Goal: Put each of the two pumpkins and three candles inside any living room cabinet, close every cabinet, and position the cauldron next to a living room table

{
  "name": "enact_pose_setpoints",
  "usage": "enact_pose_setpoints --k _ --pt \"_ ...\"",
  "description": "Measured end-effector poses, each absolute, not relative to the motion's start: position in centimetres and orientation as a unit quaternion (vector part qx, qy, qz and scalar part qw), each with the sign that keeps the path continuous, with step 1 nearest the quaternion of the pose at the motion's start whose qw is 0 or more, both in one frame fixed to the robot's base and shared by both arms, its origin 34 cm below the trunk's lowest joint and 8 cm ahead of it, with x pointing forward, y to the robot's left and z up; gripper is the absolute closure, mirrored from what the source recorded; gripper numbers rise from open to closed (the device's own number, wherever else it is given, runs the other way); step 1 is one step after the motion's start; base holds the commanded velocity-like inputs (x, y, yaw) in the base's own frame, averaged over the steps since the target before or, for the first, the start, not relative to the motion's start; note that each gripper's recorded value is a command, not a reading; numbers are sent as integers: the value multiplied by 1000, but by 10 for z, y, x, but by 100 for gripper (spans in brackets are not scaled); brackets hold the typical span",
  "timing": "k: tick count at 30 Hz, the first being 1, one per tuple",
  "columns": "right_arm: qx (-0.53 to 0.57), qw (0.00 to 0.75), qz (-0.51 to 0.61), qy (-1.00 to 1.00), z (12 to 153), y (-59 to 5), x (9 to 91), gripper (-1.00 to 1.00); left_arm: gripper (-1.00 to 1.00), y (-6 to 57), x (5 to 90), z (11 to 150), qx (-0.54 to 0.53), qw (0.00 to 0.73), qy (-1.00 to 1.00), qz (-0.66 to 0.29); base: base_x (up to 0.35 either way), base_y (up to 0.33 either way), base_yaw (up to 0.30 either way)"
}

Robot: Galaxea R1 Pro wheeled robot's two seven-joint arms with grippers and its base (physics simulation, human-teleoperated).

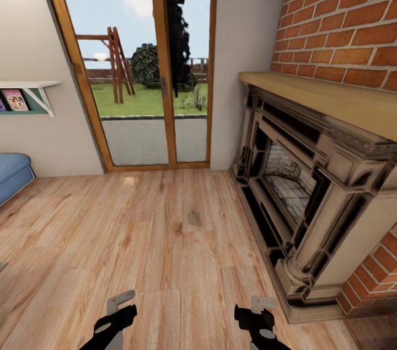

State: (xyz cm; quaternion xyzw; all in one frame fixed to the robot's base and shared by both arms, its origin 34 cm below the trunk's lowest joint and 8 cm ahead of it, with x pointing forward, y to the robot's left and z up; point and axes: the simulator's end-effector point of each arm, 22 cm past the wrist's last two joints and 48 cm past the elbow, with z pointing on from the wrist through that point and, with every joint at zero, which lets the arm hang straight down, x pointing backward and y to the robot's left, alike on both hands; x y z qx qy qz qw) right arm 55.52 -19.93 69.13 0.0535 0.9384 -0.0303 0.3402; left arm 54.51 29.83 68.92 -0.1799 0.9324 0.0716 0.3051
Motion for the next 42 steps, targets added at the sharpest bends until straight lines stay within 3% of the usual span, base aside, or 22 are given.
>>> enact_pose_setpoints --k 42 --pt "53 340 -31 938 691 -200 555 -100 -100 300 547 691 -182 312 930 73 2 17 -239"
